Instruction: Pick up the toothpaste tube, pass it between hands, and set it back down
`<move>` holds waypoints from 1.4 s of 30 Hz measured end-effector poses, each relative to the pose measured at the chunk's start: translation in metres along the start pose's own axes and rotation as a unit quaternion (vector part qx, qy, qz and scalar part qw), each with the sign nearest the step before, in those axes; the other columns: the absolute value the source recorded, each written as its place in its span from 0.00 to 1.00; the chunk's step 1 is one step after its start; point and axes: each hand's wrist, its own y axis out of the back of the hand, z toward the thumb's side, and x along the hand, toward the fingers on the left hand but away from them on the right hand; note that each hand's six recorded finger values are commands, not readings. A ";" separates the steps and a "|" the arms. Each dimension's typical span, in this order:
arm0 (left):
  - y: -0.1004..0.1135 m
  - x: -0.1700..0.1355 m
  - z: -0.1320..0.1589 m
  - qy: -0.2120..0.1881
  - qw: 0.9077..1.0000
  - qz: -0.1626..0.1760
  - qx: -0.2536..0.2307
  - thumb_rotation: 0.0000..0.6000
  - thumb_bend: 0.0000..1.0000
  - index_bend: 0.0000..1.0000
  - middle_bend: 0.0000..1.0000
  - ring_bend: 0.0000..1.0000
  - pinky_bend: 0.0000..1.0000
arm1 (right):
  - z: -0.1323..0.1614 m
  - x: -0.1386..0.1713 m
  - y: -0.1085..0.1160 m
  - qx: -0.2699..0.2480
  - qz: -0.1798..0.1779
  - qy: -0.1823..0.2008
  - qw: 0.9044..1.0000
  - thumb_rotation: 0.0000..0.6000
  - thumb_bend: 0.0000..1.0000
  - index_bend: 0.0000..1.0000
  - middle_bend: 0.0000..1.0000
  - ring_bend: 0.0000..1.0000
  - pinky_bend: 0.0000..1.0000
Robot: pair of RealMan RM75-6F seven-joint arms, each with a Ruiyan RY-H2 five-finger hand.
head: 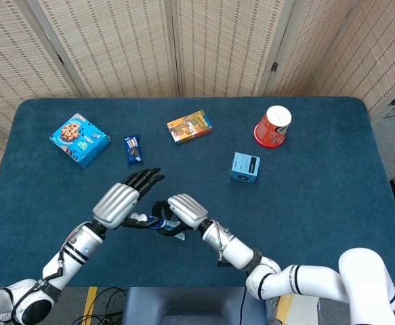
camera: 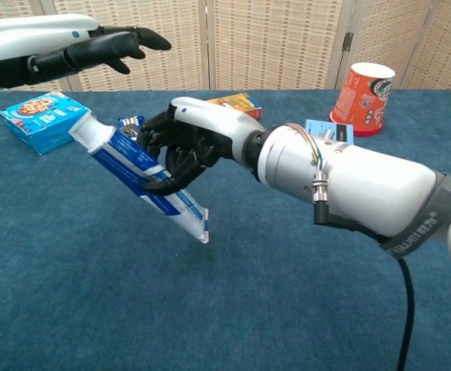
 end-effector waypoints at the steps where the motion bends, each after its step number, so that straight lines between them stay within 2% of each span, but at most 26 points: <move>1: 0.002 -0.002 -0.004 0.006 1.000 0.004 -0.001 0.00 0.00 0.00 0.00 0.02 0.15 | -0.003 0.001 0.001 0.015 0.005 -0.005 1.000 1.00 0.63 0.73 0.68 0.57 0.49; 4: 0.004 -0.006 -0.017 0.022 1.000 0.011 -0.004 0.00 0.00 0.00 0.00 0.02 0.15 | -0.017 0.005 0.007 0.073 0.022 -0.027 0.997 1.00 0.52 0.72 0.63 0.53 0.49; 6: 0.006 -0.009 -0.025 0.032 0.999 0.016 -0.005 0.00 0.00 0.00 0.00 0.02 0.15 | -0.027 0.008 0.011 0.116 0.035 -0.046 0.992 1.00 0.44 0.64 0.55 0.47 0.49; 9: 0.008 -0.013 -0.037 0.049 0.999 0.024 -0.007 0.00 0.00 0.00 0.00 0.02 0.15 | -0.042 0.013 0.016 0.168 0.053 -0.079 0.981 1.00 0.35 0.45 0.42 0.36 0.43; 10: 0.008 -0.015 -0.042 0.055 0.998 0.027 -0.006 0.00 0.00 0.00 0.00 0.02 0.15 | -0.046 0.014 0.017 0.181 0.058 -0.090 0.978 1.00 0.35 0.43 0.41 0.35 0.42; 12: 0.009 -0.018 -0.050 0.066 0.997 0.032 -0.005 0.00 0.00 0.00 0.00 0.02 0.15 | -0.054 0.016 0.019 0.205 0.070 -0.113 0.970 1.00 0.27 0.20 0.26 0.23 0.33; 14: 0.009 -0.021 -0.055 0.073 0.997 0.034 -0.004 0.00 0.00 0.00 0.00 0.02 0.15 | -0.060 0.019 0.021 0.217 0.079 -0.134 0.964 1.00 0.23 0.07 0.18 0.16 0.27; 16: 0.010 -0.023 -0.062 0.082 0.996 0.037 -0.001 0.00 0.00 0.00 0.00 0.02 0.15 | -0.062 0.021 0.024 0.222 0.083 -0.146 0.960 1.00 0.21 0.00 0.14 0.14 0.22; 19: 0.011 -0.030 -0.075 0.101 0.994 0.041 0.006 0.05 0.00 0.00 0.00 0.02 0.15 | -0.058 0.028 0.034 0.229 0.079 -0.153 0.958 1.00 0.20 0.00 0.11 0.13 0.22; 20: 0.012 -0.032 -0.078 0.106 0.993 0.043 0.007 0.13 0.00 0.00 0.00 0.02 0.15 | -0.056 0.031 0.041 0.233 0.072 -0.153 0.958 1.00 0.20 0.00 0.11 0.12 0.22; 21: 0.013 -0.034 -0.082 0.111 0.993 0.045 0.010 0.32 0.00 0.00 0.00 0.02 0.15 | -0.054 0.034 0.047 0.235 0.066 -0.154 0.957 1.00 0.20 0.00 0.11 0.12 0.22; 23: 0.015 -0.039 -0.090 0.126 0.991 0.050 0.012 0.80 0.00 0.00 0.00 0.03 0.14 | -0.052 0.044 0.063 0.242 0.048 -0.154 0.957 1.00 0.21 0.00 0.14 0.12 0.22; 24: 0.016 -0.041 -0.094 0.134 0.990 0.052 0.015 0.99 0.00 0.00 0.00 0.03 0.14 | -0.051 0.050 0.070 0.245 0.038 -0.155 0.956 1.00 0.23 0.00 0.17 0.12 0.22; 28: 0.025 -0.055 -0.111 0.161 0.983 0.076 0.036 1.00 0.00 0.00 0.00 0.03 0.14 | -0.052 0.082 0.105 0.269 -0.005 -0.160 0.950 1.00 0.35 0.08 0.26 0.16 0.23; 31: 0.032 -0.069 -0.123 0.182 0.977 0.095 0.058 1.00 0.00 0.00 0.00 0.03 0.14 | -0.058 0.115 0.131 0.298 -0.039 -0.171 0.938 1.00 0.39 0.14 0.30 0.20 0.25; 35: 0.038 -0.089 -0.142 0.213 0.967 0.112 0.088 1.00 0.00 0.00 0.00 0.03 0.14 | -0.067 0.171 0.159 0.326 -0.088 -0.190 0.922 1.00 0.38 0.17 0.30 0.21 0.25; 42: 0.043 -0.124 -0.156 0.251 0.952 0.137 0.110 1.00 0.00 0.02 0.01 0.03 0.14 | -0.080 0.264 0.170 0.325 -0.163 -0.218 0.906 1.00 0.29 0.17 0.30 0.21 0.25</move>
